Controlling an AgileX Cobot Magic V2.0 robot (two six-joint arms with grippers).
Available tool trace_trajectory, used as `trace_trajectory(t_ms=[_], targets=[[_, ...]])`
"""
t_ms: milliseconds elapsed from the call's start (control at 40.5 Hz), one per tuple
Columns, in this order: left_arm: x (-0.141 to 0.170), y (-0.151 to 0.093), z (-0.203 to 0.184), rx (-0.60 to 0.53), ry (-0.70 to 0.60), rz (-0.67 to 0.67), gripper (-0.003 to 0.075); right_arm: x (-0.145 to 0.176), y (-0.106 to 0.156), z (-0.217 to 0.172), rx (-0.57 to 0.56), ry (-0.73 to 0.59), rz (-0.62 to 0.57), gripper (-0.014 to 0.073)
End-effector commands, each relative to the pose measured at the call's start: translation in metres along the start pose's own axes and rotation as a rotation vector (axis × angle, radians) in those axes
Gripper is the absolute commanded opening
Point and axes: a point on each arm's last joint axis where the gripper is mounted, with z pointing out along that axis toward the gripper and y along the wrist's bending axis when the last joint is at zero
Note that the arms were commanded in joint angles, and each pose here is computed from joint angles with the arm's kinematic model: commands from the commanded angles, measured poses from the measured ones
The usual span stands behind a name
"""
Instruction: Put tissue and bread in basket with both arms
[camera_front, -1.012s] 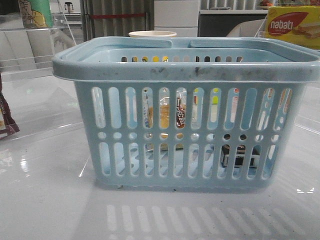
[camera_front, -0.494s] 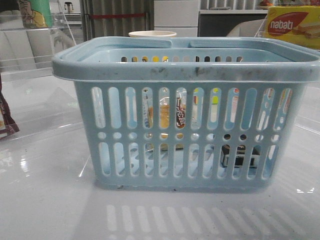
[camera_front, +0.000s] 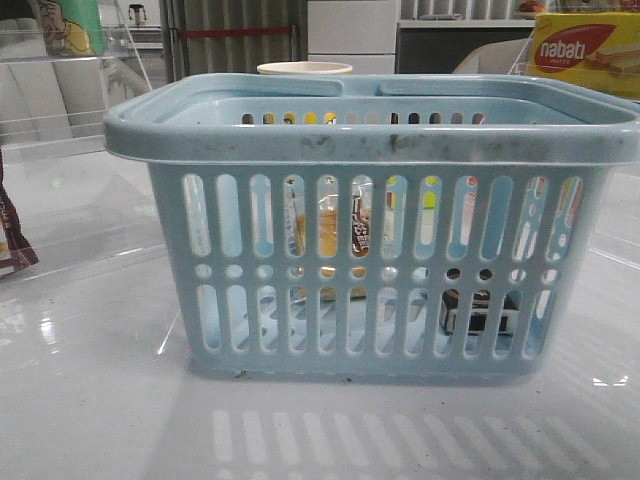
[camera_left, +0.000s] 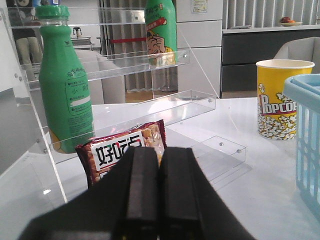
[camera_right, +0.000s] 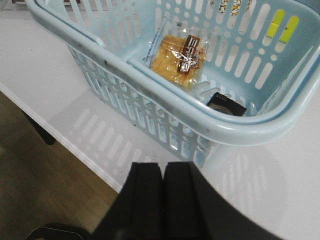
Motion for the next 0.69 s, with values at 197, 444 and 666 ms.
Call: trace_trajectory(t_ms=[197, 444, 666], targets=[[-0.0079, 0.0015, -0.0019, -0.018, -0.109, -0.003, 0.0092, -0.0134, -0.0013, -0.0038, 0.017, -0.088, -0.005, 0.0056], [-0.0084, 0.0015, -0.002, -0.019, -0.115, 0.003, 0.0092, -0.0134, -0.0013, -0.0038, 0.017, -0.088, -0.005, 0.0056], [-0.009, 0.0016, -0.0021, -0.02, -0.121, 0.003, 0.0092, -0.0134, -0.0013, -0.0038, 0.017, -0.088, -0.005, 0.0056]])
